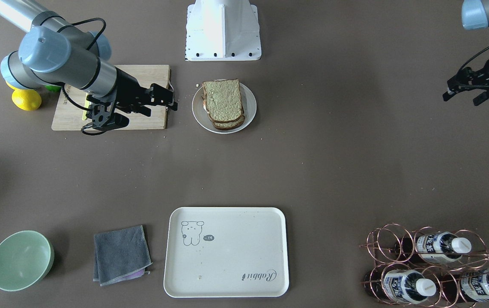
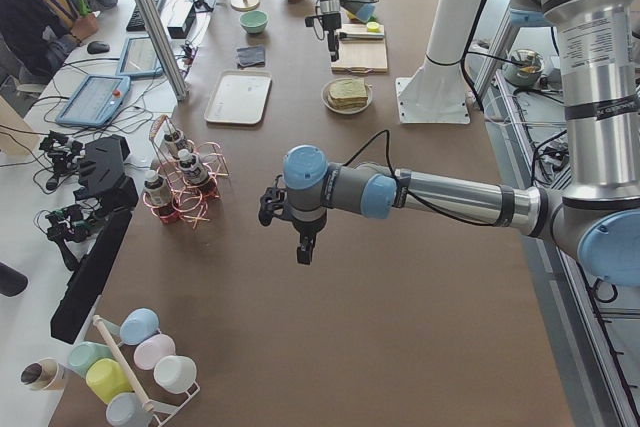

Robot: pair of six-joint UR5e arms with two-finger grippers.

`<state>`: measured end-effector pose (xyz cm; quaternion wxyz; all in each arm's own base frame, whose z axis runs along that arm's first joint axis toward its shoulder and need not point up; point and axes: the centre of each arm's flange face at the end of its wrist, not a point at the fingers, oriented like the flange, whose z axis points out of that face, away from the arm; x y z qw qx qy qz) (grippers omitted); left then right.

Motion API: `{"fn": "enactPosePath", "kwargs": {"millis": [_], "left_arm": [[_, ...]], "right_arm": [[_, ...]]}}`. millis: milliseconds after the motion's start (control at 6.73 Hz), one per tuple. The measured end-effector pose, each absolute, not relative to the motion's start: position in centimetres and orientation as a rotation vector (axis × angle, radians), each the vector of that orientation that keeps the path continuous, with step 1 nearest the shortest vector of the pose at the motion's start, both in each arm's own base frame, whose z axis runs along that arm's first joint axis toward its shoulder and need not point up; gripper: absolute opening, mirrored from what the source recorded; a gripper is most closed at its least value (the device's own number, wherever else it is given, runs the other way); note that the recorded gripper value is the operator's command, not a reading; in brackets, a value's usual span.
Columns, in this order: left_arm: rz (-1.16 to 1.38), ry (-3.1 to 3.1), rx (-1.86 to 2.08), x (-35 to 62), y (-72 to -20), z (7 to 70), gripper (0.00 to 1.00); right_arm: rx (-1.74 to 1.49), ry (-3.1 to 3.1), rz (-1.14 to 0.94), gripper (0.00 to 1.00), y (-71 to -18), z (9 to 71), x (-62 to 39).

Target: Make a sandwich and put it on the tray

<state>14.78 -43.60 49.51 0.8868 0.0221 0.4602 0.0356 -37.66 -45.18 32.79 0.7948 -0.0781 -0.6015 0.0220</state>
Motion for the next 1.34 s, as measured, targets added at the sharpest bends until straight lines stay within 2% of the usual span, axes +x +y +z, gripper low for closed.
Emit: {"fn": "enactPosePath", "kwargs": {"millis": [446, 743, 1041, 1189, 1338], "left_arm": [[0.027, 1.050, -0.027, 32.0, -42.3, 37.7, 0.98], [0.023, 1.080, -0.063, 43.1, -37.3, 31.6, 0.96], [0.019, 1.098, -0.061, 50.6, -34.9, 28.4, 0.82], [0.027, 1.116, -0.051, 52.6, -34.5, 28.4, 0.71], [0.032, 1.134, -0.042, 54.1, -34.1, 29.1, 0.55]], "right_arm": [[-0.081, -1.207, 0.030, 1.00, -46.7, 43.1, -27.5], [-0.032, -1.140, 0.007, 1.00, -46.7, 48.8, -21.4], [0.016, -1.079, -0.022, 1.00, -46.0, 53.6, -15.0], [0.033, -1.058, -0.030, 1.00, -45.4, 55.3, -12.6], [0.044, -1.043, -0.033, 1.00, -44.8, 56.5, -10.9]]}}
